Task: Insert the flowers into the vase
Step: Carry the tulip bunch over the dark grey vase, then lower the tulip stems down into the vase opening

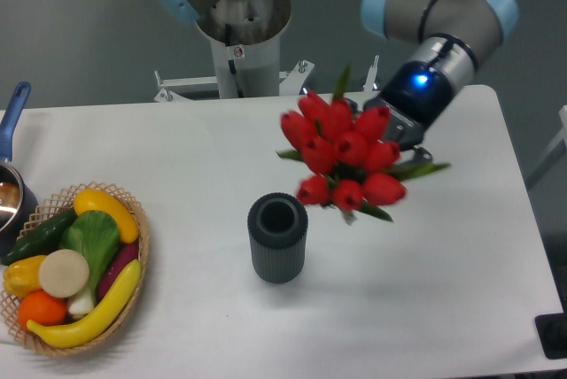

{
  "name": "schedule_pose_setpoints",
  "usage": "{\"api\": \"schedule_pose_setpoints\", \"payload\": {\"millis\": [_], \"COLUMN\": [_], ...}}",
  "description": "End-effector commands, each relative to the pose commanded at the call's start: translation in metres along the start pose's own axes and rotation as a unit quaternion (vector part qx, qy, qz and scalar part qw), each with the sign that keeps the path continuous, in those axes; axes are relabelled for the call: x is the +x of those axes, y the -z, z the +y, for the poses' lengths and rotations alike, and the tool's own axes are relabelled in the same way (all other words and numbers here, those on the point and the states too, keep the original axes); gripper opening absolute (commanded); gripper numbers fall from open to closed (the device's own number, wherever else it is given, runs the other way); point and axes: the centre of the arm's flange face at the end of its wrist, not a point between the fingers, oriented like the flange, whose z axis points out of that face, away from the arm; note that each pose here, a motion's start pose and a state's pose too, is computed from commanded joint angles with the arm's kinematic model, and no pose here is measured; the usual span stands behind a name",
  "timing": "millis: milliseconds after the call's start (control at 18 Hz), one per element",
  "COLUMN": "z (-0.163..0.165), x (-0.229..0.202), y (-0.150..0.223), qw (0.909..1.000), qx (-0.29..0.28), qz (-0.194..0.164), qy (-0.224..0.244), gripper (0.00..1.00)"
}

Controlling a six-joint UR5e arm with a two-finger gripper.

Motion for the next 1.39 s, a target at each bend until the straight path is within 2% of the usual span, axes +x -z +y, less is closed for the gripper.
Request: {"api": "schedule_pose_setpoints", "payload": {"millis": [278, 500, 1056, 1389], "z": [-0.001, 0.017, 0.046, 0.077], "x": [0.017, 0.025, 0.022, 0.017], "y": [-0.022, -0.032, -0.03, -0.029], "qw": [0.9998, 0.9994, 0.9995, 0.9993], "qx": [0.002, 0.003, 0.002, -0.003], "qz": [0.022, 0.032, 0.03, 0.028], "qy": [-0.001, -0.01, 0.007, 0.024], "gripper": [0.28, 0.28, 0.28, 0.3]}}
